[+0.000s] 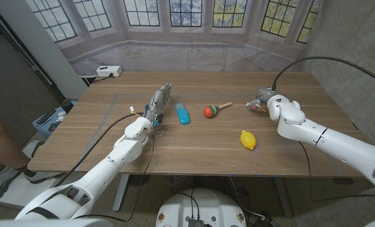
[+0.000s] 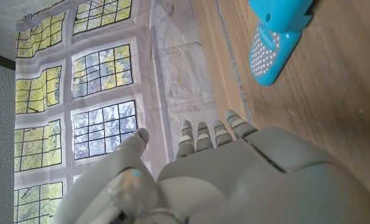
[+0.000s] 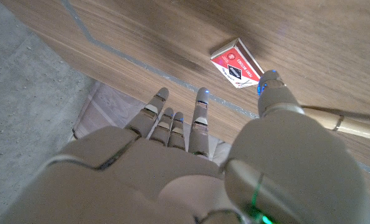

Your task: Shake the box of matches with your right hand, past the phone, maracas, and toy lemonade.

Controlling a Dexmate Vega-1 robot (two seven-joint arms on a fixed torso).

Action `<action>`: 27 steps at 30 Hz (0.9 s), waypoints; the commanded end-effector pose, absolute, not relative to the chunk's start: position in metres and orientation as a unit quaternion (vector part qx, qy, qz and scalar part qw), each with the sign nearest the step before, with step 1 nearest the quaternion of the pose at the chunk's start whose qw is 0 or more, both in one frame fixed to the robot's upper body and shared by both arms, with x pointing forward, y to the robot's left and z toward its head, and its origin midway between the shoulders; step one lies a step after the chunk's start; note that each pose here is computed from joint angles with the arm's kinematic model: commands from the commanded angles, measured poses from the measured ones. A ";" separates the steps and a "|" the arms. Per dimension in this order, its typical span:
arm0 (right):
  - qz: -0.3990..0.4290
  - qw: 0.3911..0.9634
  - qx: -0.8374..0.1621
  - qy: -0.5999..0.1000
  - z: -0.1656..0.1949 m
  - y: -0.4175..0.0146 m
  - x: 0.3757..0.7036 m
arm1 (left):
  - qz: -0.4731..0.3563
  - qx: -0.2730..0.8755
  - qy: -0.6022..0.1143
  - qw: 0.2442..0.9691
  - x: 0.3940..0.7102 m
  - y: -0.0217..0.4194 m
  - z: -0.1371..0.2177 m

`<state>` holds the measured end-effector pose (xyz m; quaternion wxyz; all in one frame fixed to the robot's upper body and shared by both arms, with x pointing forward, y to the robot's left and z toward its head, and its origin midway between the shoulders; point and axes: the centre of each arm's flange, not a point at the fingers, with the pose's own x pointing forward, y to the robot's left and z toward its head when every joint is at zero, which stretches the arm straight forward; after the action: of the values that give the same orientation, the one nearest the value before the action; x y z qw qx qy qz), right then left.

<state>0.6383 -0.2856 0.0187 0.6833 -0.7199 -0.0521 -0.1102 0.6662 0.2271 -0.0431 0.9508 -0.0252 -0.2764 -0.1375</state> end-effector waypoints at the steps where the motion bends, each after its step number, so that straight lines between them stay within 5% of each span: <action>1: -0.106 0.675 -0.729 -0.052 0.018 -0.282 0.646 | -0.135 -0.027 -0.277 0.951 0.667 0.228 -0.044; 27: -0.119 0.668 -0.733 -0.056 0.002 -0.296 0.650 | -0.139 -0.021 -0.273 0.952 0.669 0.221 -0.042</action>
<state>0.6488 -0.2901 0.0065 0.6714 -0.7305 -0.0538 -0.1128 0.6674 0.2243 -0.0424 0.9511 -0.0238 -0.2760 -0.1367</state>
